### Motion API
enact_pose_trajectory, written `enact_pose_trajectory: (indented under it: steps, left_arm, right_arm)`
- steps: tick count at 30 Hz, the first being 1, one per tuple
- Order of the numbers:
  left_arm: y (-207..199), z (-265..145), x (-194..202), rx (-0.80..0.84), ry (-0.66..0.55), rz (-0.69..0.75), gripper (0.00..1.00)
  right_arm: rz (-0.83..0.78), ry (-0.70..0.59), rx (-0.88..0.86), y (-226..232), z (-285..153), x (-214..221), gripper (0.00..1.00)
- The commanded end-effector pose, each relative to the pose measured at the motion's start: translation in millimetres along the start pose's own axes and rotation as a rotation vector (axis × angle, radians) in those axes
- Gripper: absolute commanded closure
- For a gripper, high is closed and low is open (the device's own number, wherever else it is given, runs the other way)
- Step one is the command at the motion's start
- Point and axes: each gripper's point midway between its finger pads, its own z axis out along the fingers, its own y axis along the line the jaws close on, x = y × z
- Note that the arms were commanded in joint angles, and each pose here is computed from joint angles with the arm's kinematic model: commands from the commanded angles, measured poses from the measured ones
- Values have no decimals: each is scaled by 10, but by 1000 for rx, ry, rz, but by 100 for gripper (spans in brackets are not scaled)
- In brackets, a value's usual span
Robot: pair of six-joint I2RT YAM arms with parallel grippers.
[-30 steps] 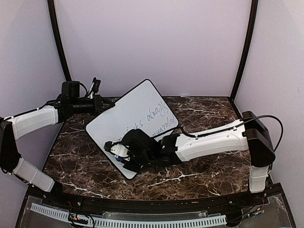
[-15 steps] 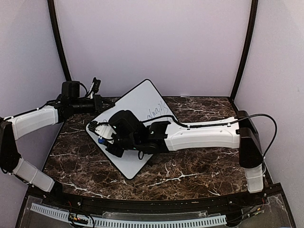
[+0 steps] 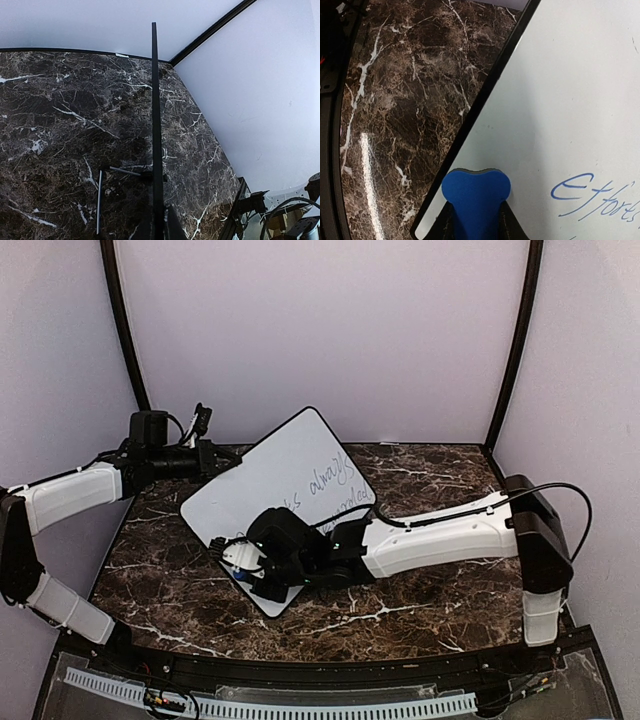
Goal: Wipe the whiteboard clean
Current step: Erase the whiteboard at the center of the board.
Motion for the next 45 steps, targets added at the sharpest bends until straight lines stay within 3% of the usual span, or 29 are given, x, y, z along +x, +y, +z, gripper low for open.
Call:
enact_pose_trajectory:
  steps: [1,7,21,26,38,45]
  left_arm:
    - [-240,-108,-188,47,-65,68,100]
    - [-232,-103,-186,46,-64,68,100]
    - [-248,-112,-184,51,-64,70,100]
    - [-259,-126,-196,48,-69,76,100]
    - [-245,-100,-181,57,-60,64,100]
    - [-241,-97,-178,57,-60,63,100]
  right_arm:
    - [17,72,25,-20,-102,298,79]
    - [33,80,60,-99,-150,372,79]
    - [74,-106,238,-829,177,-671,78]
    - [86,-71,207,-832,201,-485,79]
    - [142,115,93,-358,-66,697,79]
    - [133,41,97,-402,-94,392,79]
